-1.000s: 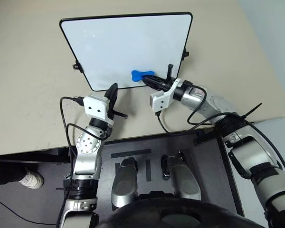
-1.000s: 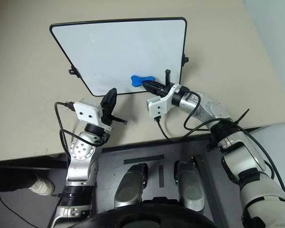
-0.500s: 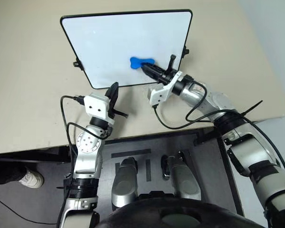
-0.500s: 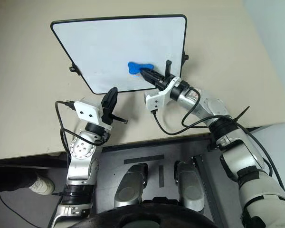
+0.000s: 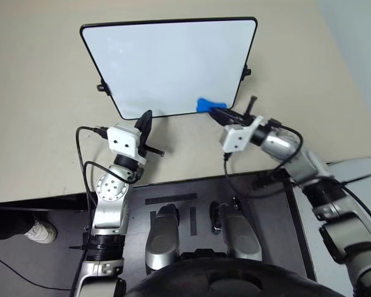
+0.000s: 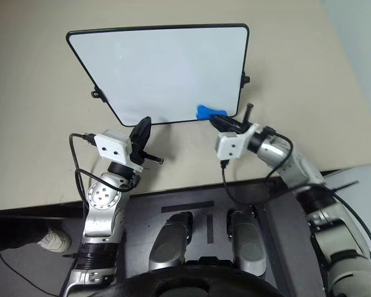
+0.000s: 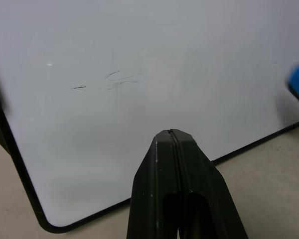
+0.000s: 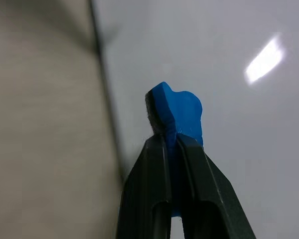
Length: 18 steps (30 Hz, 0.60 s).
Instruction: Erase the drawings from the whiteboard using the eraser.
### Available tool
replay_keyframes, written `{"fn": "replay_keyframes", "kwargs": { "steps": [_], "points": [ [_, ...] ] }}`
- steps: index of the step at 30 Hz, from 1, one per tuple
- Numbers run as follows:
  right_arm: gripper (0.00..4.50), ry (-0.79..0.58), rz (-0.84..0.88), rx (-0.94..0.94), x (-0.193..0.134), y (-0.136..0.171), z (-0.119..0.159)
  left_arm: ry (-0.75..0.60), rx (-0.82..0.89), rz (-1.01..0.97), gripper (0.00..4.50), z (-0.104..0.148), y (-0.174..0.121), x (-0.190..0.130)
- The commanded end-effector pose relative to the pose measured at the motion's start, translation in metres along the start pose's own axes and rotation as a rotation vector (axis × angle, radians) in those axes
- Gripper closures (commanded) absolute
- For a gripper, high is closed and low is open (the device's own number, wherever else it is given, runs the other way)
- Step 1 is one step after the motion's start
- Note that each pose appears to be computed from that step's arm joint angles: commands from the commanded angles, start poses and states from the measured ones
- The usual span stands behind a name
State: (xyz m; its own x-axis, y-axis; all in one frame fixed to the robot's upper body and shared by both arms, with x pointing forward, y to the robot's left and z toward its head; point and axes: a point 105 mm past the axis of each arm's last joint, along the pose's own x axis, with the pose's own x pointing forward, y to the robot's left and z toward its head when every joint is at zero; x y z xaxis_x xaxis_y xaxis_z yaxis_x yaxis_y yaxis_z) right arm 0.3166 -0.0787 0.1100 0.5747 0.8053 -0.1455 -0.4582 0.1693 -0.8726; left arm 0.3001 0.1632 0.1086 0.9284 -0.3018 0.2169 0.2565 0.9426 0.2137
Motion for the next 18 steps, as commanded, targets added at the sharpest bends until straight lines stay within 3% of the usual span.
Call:
{"fn": "replay_keyframes", "kwargs": {
  "steps": [1, 6, 7, 16, 17, 18],
  "points": [
    [4.49, 0.005, 0.039, 0.117, -0.018, -0.004, 0.004, -0.046, 0.007, -0.011, 4.50, 0.013, 0.001, 0.003],
    [4.49, 0.032, 0.140, 0.240, -0.028, 0.016, 0.002, -0.043, 0.010, -0.029, 4.50, 0.014, 0.001, 0.005],
    [3.84, 0.029, 0.138, 0.252, -0.027, 0.016, 0.003, -0.044, 0.011, -0.031, 4.50, 0.014, 0.002, 0.005],
    [0.74, -0.016, 0.078, 0.289, -0.025, 0.005, 0.015, -0.039, 0.026, -0.027, 4.50, 0.017, 0.011, 0.002],
    [0.43, -0.024, 0.056, 0.302, -0.027, 0.000, 0.016, -0.041, 0.027, -0.027, 4.50, 0.018, 0.011, 0.002],
    [0.43, -0.032, 0.032, 0.316, -0.028, -0.006, 0.017, -0.042, 0.028, -0.026, 4.50, 0.019, 0.012, 0.003]
  ]
}}
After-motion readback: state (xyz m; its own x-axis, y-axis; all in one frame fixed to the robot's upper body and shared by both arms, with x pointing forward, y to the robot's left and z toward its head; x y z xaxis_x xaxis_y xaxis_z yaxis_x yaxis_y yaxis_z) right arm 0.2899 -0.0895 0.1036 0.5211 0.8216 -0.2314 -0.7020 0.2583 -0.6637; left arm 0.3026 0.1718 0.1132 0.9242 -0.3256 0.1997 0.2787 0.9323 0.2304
